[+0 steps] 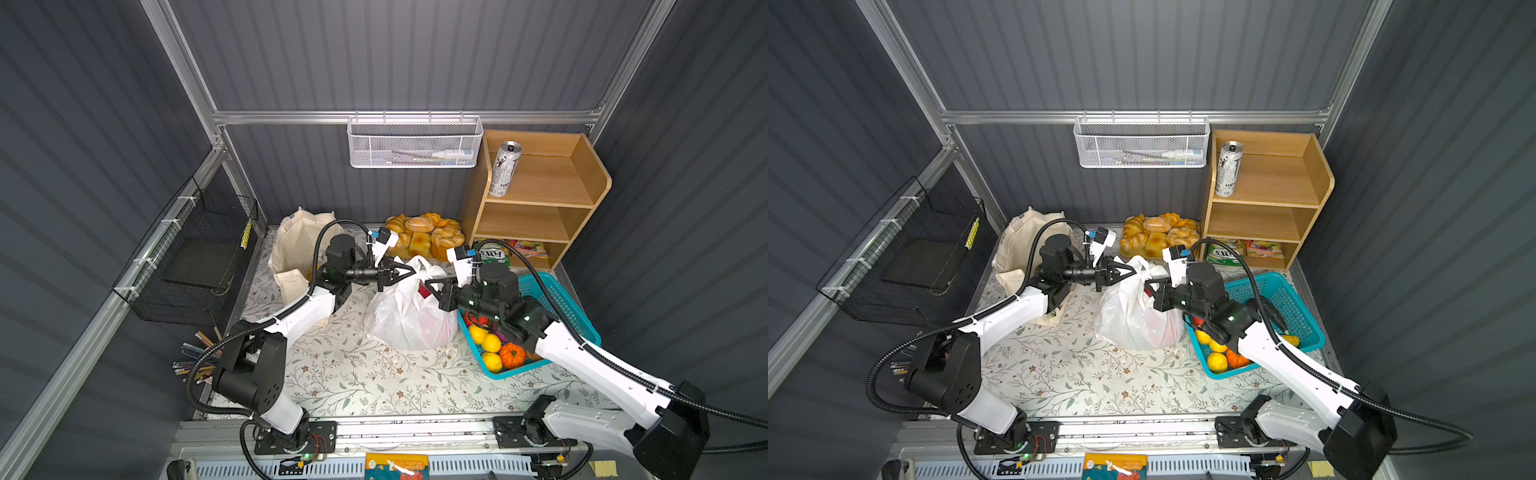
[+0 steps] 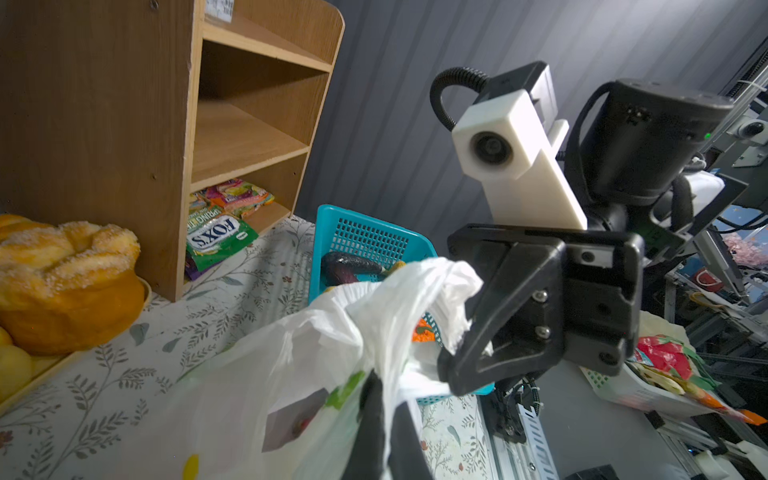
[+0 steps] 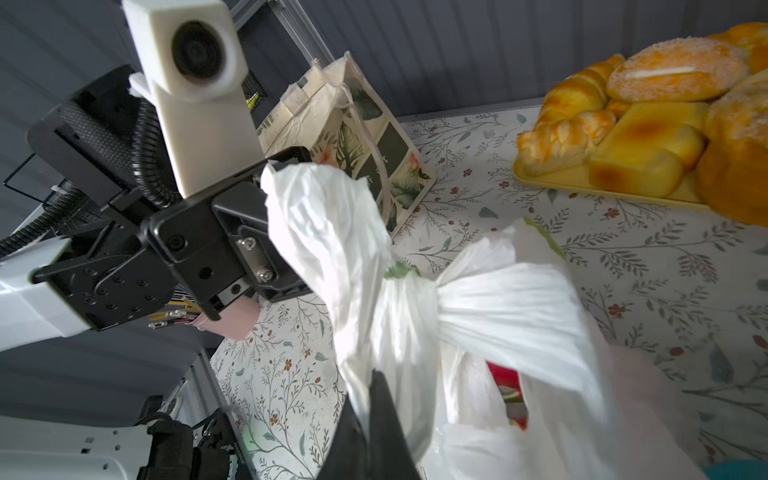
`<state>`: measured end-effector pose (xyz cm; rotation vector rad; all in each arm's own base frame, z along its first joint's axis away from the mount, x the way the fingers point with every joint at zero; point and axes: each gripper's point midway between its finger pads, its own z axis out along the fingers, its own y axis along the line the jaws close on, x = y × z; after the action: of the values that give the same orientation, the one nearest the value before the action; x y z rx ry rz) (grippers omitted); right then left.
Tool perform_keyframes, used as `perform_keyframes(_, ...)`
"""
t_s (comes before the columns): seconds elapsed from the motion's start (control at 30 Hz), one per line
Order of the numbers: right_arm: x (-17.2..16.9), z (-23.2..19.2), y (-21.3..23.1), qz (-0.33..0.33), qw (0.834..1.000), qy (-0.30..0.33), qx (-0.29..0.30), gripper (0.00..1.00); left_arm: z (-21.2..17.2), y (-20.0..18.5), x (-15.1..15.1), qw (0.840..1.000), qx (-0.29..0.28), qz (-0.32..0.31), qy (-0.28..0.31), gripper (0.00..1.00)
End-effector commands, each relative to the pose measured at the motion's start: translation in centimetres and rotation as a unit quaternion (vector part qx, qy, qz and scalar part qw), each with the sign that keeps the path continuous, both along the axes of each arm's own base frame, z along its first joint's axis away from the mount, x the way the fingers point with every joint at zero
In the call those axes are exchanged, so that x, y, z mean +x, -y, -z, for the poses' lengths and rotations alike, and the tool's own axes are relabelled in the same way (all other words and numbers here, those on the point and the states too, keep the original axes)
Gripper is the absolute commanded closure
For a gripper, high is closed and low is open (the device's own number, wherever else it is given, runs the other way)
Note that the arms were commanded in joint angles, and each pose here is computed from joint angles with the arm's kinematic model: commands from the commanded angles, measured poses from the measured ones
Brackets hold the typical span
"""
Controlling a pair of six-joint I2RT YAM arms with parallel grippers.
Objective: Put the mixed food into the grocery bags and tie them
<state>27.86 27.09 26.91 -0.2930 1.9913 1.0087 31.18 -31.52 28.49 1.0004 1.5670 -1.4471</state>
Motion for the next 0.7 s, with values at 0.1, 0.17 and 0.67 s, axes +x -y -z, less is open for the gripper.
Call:
perform_keyframes(0.1, -1.3, 5.2, 0.6, 0.01, 0.998, -0.061, -0.028, 1.0, -1.7, -1.6, 4.0, 0.996, -0.011, -0.086, 0.036, 1.0)
perform_keyframes(0.17, -0.9, 4.1, 0.7, 0.014, 0.998, -0.044, -0.033, 1.0, -1.8, -1.2, 3.5, 0.997, -0.011, -0.07, 0.035, 1.0)
perform_keyframes(0.67, 2.0, -7.9, 3.1, 0.008, 0.987, 0.061, -0.148, 0.16, -0.8, -1.5, 2.3, 0.997, 0.014, -0.054, 0.043, 1.0)
